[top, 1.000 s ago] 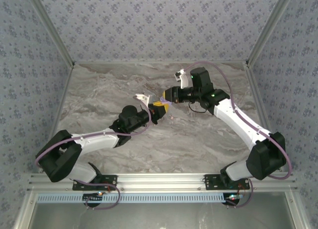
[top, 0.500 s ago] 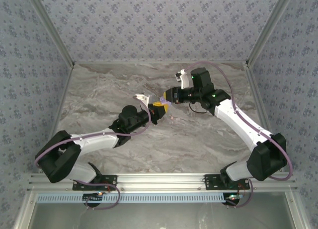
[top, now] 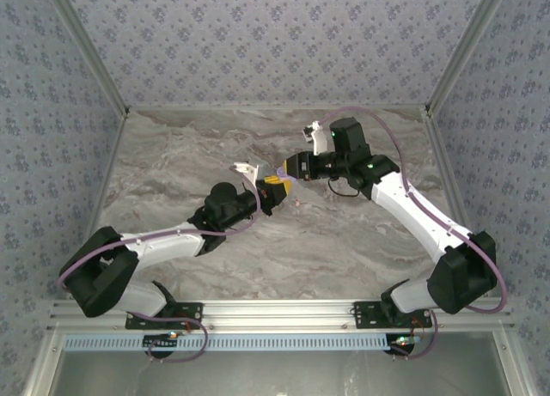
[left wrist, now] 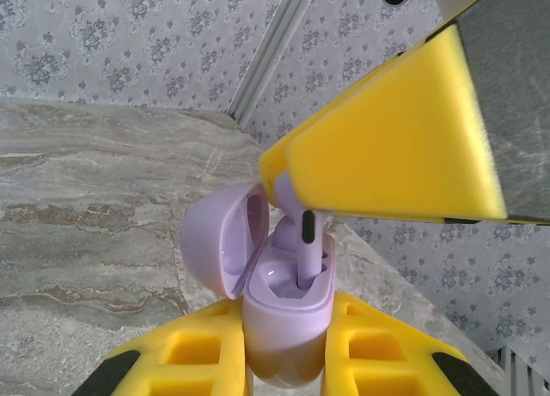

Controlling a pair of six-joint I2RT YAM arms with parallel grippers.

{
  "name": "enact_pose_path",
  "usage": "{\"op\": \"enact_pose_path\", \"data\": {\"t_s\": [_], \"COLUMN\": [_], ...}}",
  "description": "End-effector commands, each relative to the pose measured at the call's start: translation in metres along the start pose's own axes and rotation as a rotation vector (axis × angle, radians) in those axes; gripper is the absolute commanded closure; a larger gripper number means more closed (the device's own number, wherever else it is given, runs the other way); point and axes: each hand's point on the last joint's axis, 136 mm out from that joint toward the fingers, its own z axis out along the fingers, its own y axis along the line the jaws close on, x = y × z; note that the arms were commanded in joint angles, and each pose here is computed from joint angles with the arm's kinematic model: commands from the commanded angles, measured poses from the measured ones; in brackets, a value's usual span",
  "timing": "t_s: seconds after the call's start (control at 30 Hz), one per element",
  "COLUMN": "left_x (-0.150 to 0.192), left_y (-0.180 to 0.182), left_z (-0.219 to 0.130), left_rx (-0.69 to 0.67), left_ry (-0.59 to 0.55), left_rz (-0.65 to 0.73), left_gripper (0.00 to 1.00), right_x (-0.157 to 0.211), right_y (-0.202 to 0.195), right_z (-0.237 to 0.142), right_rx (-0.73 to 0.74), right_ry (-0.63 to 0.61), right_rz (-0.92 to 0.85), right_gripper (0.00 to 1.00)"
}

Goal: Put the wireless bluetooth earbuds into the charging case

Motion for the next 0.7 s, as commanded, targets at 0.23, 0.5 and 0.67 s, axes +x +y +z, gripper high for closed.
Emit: {"op": "enact_pose_path", "data": {"t_s": [0.23,0.5,0.67], "left_x": [-0.025,-0.016,-0.012], "left_y": [-0.019,-0.016,-0.015], "left_z": [-0.003,-0.007,-0.014], "left_rx": [0.051,0.034,0.011], "left_ry": [-0.064,-0.014,0.033], "left_rz": [0.030,0.081,0.146], "left_gripper": [0.87,0.87,0.87], "right_x": [0.000,0.000,0.004], "right_y": [0.007,0.005,-0.003], "right_z": [-0.012,-0.026,-0.038], "right_rx": [0.025,0.106,0.170], "right_ry": [-0.003,-0.005,-0.007], "right_rz": [-0.046,-0.100,-0.116], "right_gripper": [0.62,0.57,0.56]}}
